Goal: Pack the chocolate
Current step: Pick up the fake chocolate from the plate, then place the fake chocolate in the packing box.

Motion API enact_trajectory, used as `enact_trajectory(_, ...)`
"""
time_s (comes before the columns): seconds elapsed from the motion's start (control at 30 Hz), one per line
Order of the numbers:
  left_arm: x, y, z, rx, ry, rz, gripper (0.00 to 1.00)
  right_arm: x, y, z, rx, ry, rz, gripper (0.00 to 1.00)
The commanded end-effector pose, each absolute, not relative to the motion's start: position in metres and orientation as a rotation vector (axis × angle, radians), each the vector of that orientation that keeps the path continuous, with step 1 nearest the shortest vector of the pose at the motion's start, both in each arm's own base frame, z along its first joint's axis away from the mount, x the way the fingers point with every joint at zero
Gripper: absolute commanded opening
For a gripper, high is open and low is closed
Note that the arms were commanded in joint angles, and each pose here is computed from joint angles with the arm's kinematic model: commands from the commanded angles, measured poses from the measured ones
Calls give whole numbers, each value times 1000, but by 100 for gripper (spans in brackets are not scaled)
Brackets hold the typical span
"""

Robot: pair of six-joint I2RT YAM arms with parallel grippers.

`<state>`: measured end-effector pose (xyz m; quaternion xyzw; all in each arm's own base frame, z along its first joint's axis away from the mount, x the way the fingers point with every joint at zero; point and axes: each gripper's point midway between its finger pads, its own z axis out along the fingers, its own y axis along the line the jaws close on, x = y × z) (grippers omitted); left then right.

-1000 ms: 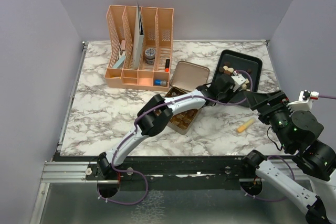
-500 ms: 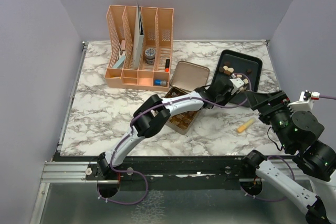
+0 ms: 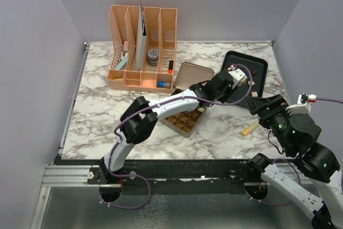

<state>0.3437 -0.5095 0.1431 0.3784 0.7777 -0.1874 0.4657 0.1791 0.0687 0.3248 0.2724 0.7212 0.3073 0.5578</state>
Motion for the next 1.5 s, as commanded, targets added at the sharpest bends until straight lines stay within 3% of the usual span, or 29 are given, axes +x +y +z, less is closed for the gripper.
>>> enact_trajectory(0.0,349,-478,192,797,1905,-448,31,180,77,319,630,1719,758,88)
enact_trajectory(0.53,393,-330,261,480,2097,-438,31,211,99,265,634,1984,527,89)
enact_trajectory(0.8,368,-310,294,445,2170,-451,32,212,95,254,789,2073,423,92)
enact_trajectory(1.03,350,-293,259,374,2254,-434,32,218,79,267,804,2000,348,94)
enact_trajectory(1.47,300,-278,250,290,2449,-514,32,225,84,260,825,2057,282,95)
